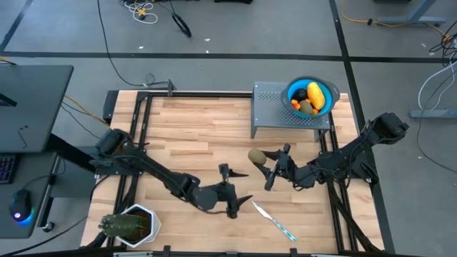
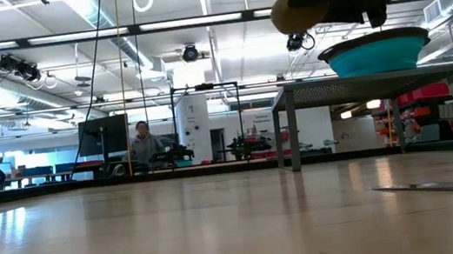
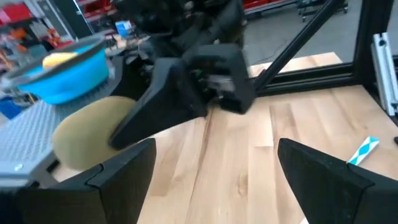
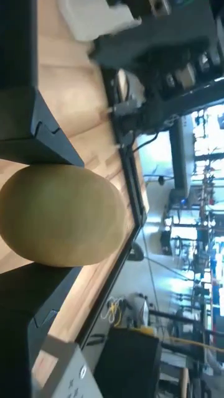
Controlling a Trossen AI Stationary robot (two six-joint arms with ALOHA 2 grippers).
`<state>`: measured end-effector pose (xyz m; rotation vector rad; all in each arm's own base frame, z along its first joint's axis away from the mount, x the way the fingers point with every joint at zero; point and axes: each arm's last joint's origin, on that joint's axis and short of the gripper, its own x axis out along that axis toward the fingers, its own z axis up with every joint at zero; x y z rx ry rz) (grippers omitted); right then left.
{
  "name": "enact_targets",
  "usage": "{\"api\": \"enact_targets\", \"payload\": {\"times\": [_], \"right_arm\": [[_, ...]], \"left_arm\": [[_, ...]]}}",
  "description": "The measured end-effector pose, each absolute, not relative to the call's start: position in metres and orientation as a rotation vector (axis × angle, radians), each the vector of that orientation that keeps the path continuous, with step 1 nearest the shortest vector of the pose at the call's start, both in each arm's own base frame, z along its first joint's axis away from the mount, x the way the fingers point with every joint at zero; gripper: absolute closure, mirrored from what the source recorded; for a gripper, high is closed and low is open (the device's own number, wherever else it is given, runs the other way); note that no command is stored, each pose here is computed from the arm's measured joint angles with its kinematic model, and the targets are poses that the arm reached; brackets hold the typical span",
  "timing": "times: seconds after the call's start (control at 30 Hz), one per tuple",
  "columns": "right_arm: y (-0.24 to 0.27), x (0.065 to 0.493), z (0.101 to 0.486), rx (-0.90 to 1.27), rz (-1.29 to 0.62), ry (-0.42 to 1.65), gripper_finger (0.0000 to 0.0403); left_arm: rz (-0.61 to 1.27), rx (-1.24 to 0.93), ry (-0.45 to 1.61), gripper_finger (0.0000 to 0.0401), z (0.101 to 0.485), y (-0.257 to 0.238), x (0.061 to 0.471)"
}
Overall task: Pick & Place Fruit
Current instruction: Put the brown kiwi into the blue strainer bowl on the shelf
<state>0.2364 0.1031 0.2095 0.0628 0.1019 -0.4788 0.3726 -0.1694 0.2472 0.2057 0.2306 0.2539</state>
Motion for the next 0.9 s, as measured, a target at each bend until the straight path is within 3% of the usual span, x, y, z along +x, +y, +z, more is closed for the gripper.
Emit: {"api": "enact_targets", "payload": {"times": [0.2,0.5,0.9], "right_arm": [[0.103,0.236,0.206,0.069,-0.48,0.127,0.0183],[0.076,0.233,0.211,0.132,-0.429,0.223,0.0182],[0.029,0.219,0.261,-0.041,-0.592,0.123,0.0182]], "left_arm": [[0.187,0.125,0.232,0.0053,0.225,-0.15,0.367],[0.115,0.016,0.06,0.0053,0.198,-0.128,0.335],[0.15,-0.157,-0.084,0.0053,0.191,-0.096,0.313]]}}
